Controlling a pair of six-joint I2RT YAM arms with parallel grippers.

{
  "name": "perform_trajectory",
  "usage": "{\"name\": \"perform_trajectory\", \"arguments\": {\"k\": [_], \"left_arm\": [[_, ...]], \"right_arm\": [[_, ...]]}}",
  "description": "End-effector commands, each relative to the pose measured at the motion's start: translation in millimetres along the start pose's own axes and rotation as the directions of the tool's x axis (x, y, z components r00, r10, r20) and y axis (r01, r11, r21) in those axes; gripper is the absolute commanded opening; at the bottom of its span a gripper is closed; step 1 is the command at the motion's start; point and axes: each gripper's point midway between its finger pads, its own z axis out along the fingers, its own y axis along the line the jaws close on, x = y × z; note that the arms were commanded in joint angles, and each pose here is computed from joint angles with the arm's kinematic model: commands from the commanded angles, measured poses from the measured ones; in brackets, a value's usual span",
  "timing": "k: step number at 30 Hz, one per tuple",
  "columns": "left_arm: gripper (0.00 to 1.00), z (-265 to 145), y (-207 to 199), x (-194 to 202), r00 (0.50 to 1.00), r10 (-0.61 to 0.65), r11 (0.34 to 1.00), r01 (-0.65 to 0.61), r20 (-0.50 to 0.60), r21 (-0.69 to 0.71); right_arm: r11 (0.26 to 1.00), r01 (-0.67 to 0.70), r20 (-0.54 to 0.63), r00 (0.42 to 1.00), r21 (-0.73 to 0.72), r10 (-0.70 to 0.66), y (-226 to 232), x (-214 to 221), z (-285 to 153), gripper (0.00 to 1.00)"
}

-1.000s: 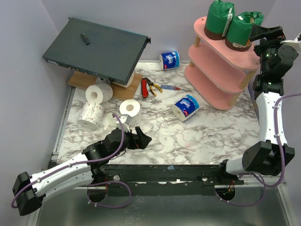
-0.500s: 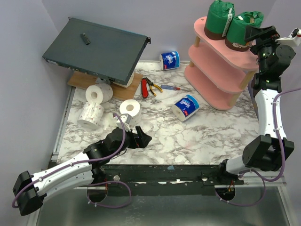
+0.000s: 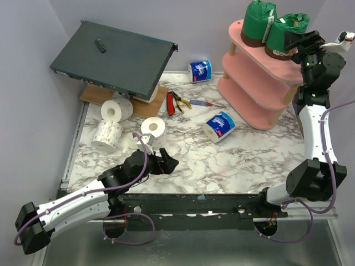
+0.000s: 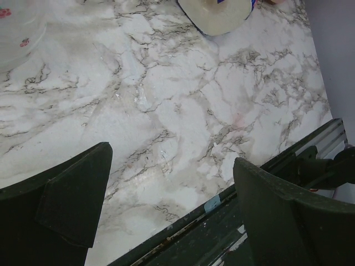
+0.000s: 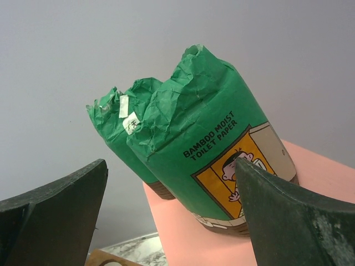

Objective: Place and organize the paper towels onto the shelf
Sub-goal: Place the paper towel on the shelf.

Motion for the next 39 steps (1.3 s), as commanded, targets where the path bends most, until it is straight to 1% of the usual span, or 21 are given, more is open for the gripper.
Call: {"name": "perform_trajectory", "arguments": {"k": [1,15,21,25,26,30,32,34,39], "left_arm": [[0.95,-1.7,-1.1,-1.9,1.000,0.013,1.000,-0.013,0.007,0.015],[0.95,-2.5,-4.2,-3.2,1.000,0.012,1.000,-0.012,0.008,0.026],[0.95,-4.2,-4.1,-3.0,1.000,0.002,1.000,-0.003,0.011,0.031],[0.95,-5.5,-4.0,-3.4,1.000,-0.001,0.999,0.001,0.015,0.035],[0.95,-5.7,-4.1,-2.9,1.000,-0.001,0.999,0.001,0.013,0.035],[0.95,-6.3,-5.1,-3.0,1.000,0.003,0.999,-0.003,0.011,0.040],[0.95,-5.5,-5.3,-2.2,1.000,0.003,0.999,-0.004,0.009,0.042],[0.95,-4.4,-6.3,-2.2,1.000,0.007,0.999,-0.007,0.007,0.045],[0.95,-3.4,-5.0,-2.6,1.000,0.018,0.999,-0.019,0.009,0.038]], "right_arm": [[0.999,0.012,-0.027,1.000,-0.037,-0.013,8.3,8.8,-2.4,1.00],[0.998,-0.027,-0.048,0.999,-0.055,0.025,26.0,16.0,-17.2,1.00],[0.998,-0.029,-0.077,0.997,-0.060,0.025,32.3,25.6,-22.0,1.00],[0.997,-0.025,-0.077,0.997,-0.068,0.020,39.3,23.4,-26.4,1.00],[0.998,-0.022,-0.062,0.998,-0.058,0.018,39.3,19.5,-28.1,1.00],[0.998,0.019,0.081,0.996,0.059,-0.024,32.3,-21.6,-40.4,1.00],[0.990,0.026,0.123,0.991,0.136,-0.043,25.1,-38.6,-41.8,1.00],[0.984,0.024,0.157,0.986,0.176,-0.052,20.0,-49.9,-42.9,1.00],[0.980,-0.002,0.149,0.988,0.200,-0.028,2.8,-50.3,-28.3,1.00]]}}
